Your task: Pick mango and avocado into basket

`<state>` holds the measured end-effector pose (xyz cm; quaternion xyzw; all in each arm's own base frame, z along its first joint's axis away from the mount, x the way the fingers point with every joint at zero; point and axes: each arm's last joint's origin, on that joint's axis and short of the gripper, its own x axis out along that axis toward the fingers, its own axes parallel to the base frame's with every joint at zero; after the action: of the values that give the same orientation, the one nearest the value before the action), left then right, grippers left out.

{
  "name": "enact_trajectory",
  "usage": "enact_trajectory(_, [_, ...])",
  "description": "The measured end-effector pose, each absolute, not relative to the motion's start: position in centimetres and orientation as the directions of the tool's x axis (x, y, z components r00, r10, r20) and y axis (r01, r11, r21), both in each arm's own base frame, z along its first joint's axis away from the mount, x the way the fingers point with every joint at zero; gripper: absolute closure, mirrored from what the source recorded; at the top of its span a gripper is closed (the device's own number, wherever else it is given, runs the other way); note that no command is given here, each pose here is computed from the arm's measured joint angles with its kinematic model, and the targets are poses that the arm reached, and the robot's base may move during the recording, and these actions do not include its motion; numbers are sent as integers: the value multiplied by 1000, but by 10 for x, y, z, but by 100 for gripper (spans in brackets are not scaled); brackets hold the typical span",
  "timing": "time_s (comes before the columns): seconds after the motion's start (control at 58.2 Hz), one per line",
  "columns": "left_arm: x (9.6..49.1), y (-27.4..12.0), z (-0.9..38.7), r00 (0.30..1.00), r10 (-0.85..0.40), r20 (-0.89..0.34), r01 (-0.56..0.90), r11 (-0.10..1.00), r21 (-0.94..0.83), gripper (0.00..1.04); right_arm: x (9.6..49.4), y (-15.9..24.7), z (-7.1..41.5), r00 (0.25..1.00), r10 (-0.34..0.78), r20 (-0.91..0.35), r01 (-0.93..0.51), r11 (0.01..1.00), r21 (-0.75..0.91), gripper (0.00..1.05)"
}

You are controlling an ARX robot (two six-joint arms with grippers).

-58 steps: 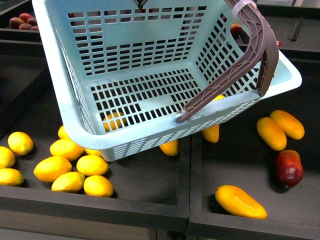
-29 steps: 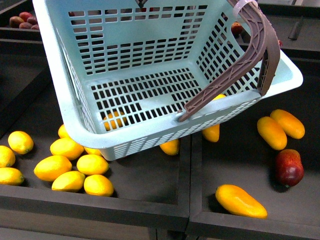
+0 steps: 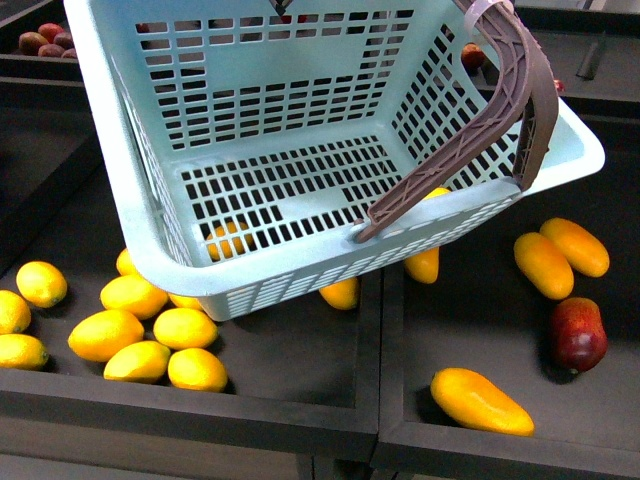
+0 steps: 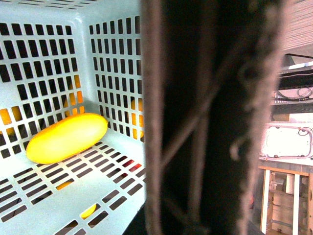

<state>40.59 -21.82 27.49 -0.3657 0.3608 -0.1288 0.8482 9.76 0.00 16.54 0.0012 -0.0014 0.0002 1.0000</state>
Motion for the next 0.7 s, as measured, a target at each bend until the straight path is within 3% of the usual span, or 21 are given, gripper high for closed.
enact_trajectory(0.172, [406, -218, 275, 707, -481, -518, -46, 700, -713, 100, 98, 0, 165, 1000, 0, 2, 0, 1000, 4, 6])
enact_trajectory(0.705, [403, -224, 274, 695, -499, -518, -41, 692, -721, 100, 98, 0, 165, 1000, -2, -1, 2, 1000, 3, 8])
